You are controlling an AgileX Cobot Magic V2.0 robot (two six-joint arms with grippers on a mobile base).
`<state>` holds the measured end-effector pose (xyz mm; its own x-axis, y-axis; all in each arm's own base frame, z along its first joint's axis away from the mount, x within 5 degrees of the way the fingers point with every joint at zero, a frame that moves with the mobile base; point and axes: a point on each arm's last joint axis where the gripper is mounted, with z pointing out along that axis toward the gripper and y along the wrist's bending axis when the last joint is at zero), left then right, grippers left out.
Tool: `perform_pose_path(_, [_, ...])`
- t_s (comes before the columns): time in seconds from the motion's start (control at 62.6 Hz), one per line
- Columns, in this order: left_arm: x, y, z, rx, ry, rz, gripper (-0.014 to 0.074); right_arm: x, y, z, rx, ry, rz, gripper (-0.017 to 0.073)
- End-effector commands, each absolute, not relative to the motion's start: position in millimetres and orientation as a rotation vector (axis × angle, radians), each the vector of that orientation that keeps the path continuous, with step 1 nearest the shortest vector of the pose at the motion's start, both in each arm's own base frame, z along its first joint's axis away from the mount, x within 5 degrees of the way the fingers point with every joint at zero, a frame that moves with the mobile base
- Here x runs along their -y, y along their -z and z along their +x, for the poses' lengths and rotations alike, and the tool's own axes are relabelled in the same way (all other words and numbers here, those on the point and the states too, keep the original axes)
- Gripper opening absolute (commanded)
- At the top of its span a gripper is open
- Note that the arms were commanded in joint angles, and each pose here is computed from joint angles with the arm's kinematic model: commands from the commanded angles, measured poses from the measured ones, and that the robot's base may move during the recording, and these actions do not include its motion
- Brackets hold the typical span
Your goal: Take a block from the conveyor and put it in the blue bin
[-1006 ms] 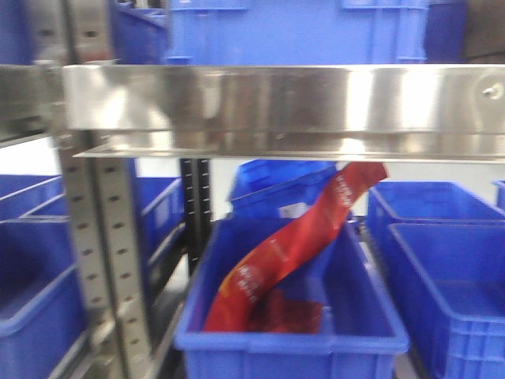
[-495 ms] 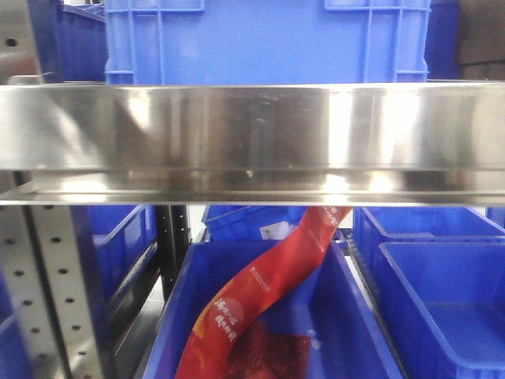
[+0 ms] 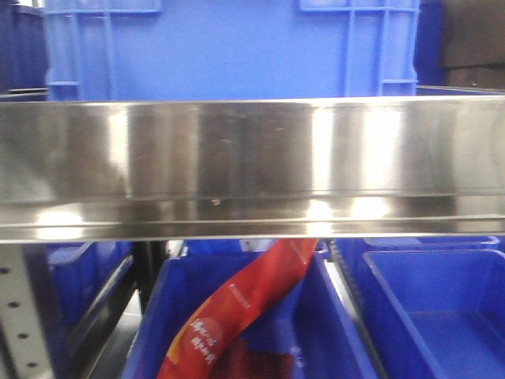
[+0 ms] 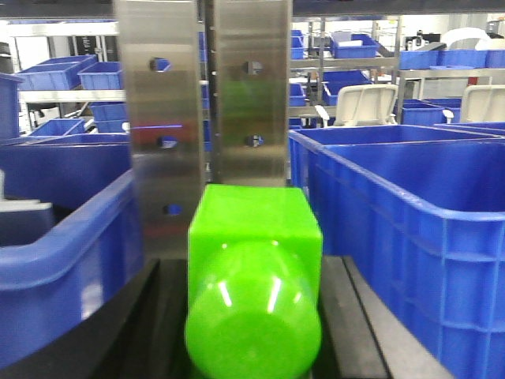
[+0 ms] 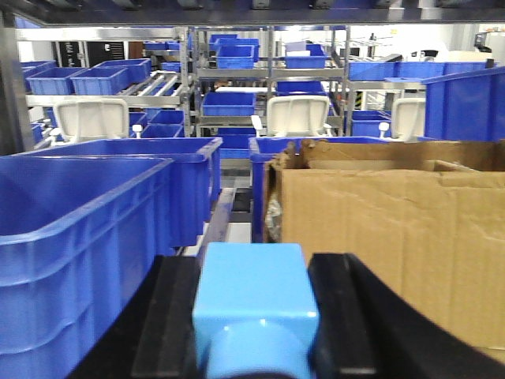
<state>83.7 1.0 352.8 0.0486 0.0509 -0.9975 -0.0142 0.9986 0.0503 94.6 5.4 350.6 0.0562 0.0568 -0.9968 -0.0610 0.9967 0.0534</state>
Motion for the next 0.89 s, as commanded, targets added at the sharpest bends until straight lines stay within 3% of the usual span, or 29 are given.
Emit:
perform_pose_path(0.0, [-1.4,-354.7,82.8,-1.498,-0.052,0.023,-0.0111,-4.8,-352.0,93.5,-1.485,-0.078,-0.004,-0.0162])
perform_pose_path(0.878, [-1.4,-354.7,82.8,-1.498,-0.052,0.023,-0.0111,-4.8,-352.0,93.5,-1.485,-0.078,-0.004,-0.0162])
